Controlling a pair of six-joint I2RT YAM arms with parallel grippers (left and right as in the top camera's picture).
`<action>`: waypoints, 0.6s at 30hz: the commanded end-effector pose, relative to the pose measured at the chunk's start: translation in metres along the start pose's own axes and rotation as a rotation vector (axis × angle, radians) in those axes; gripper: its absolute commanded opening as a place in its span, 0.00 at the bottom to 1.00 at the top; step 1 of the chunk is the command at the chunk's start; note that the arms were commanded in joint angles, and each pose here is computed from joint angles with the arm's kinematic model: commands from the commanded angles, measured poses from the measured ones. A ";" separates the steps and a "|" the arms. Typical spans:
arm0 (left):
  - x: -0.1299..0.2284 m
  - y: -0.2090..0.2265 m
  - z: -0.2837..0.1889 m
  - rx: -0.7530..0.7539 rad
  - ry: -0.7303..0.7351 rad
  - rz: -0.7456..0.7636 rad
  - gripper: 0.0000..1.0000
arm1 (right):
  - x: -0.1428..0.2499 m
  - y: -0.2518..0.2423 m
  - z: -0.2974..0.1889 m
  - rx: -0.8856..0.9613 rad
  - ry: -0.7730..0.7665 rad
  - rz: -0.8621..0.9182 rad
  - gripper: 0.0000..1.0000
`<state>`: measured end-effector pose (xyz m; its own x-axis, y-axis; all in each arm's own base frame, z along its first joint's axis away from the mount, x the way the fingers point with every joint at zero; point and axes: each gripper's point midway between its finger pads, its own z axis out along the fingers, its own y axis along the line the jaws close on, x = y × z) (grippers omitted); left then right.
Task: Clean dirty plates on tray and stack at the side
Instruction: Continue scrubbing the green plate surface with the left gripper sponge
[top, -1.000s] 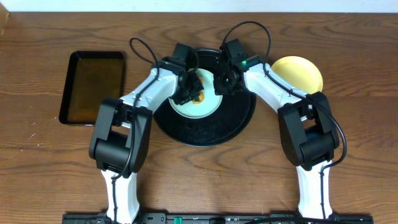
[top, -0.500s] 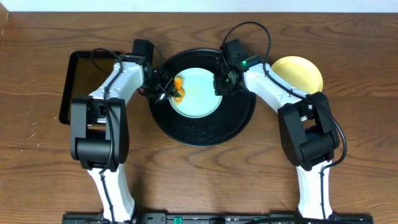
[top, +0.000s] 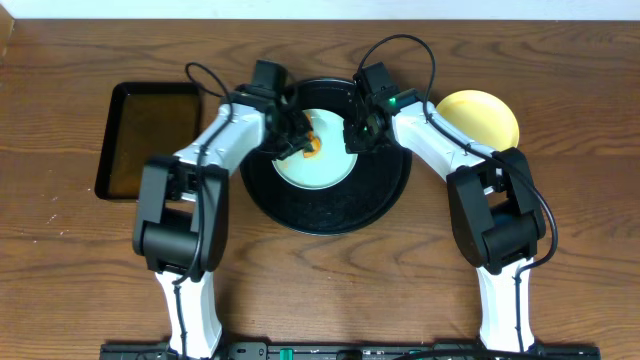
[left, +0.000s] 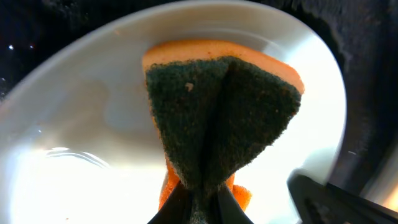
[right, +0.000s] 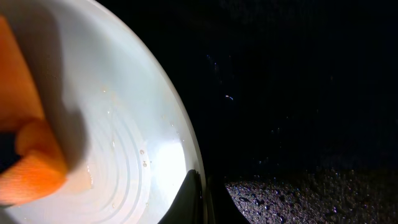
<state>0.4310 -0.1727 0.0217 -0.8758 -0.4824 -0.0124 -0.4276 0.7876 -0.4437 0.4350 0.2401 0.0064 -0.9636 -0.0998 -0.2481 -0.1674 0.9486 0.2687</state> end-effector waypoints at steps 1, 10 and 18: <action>-0.008 0.003 -0.007 -0.104 -0.129 0.066 0.09 | 0.019 -0.017 0.022 0.068 0.062 0.012 0.01; -0.031 0.067 -0.028 -0.408 -0.255 0.057 0.08 | 0.020 -0.017 0.022 0.069 0.065 0.012 0.01; -0.044 0.080 -0.053 -0.436 -0.274 0.089 0.08 | 0.020 -0.017 0.022 0.072 0.064 0.012 0.01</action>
<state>0.4175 -0.1043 0.0162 -0.8658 -0.4600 -0.1971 -0.4494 0.8879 -0.0983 0.4330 0.2430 0.0065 -0.9641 -0.1044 -0.2442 -0.1722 0.9458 0.2755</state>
